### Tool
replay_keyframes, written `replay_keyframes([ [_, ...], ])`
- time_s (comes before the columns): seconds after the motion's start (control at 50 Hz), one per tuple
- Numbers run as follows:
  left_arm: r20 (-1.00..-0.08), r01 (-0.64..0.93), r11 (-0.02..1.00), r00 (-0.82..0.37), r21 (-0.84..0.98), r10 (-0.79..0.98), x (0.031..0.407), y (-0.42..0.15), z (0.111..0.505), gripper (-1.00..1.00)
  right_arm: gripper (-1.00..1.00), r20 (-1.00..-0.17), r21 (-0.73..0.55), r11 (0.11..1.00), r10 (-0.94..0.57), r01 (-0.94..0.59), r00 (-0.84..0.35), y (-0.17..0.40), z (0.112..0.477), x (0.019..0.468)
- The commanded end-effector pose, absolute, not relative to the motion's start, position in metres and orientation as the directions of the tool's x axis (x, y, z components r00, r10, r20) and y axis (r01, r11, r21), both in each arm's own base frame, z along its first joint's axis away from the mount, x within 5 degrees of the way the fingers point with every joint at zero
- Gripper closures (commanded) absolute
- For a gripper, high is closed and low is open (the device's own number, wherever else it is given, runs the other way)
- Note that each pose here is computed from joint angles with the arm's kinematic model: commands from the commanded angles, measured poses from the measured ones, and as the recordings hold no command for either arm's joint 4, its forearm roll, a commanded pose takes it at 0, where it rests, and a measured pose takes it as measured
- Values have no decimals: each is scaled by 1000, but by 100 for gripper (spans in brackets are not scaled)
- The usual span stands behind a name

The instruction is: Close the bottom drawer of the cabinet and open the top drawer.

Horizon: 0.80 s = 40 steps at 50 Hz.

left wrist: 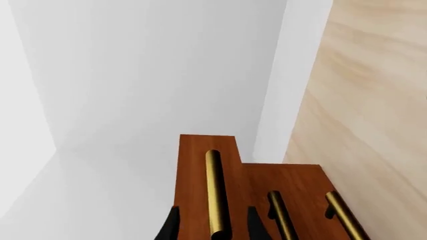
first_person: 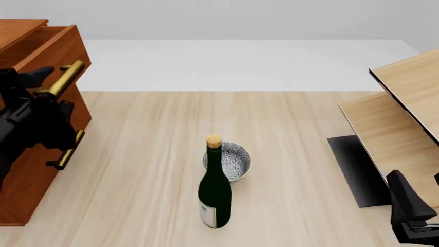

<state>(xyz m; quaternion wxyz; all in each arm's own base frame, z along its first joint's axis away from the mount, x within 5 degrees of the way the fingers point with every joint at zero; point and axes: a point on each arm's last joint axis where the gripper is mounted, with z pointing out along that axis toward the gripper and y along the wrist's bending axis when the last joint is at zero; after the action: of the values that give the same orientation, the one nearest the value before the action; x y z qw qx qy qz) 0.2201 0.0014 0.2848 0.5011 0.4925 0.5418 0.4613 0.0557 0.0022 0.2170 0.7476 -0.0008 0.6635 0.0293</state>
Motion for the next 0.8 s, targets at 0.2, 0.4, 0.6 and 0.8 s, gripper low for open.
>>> replay_keyframes([
  [0.2, -93, 60, 92, 29, 994, 995, 222, -8, 295, -100, -100, -992, 41, 998, 45, -42, 120, 2, 217, 56],
  [0.4, -101, 75, 98, 41, 992, 994, 226, -11, 289, -100, -100, -992, 43, 998, 47, -40, 121, 2, 217, 56],
  [0.6, -117, 84, 112, 58, 990, 991, 227, -15, 291, -100, -100, -991, 43, 998, 48, -39, 121, 2, 217, 56],
  [0.8, -124, 88, 117, 78, 989, 989, 225, -20, 294, -100, -100, -991, 45, 998, 49, -36, 122, 2, 217, 56],
])
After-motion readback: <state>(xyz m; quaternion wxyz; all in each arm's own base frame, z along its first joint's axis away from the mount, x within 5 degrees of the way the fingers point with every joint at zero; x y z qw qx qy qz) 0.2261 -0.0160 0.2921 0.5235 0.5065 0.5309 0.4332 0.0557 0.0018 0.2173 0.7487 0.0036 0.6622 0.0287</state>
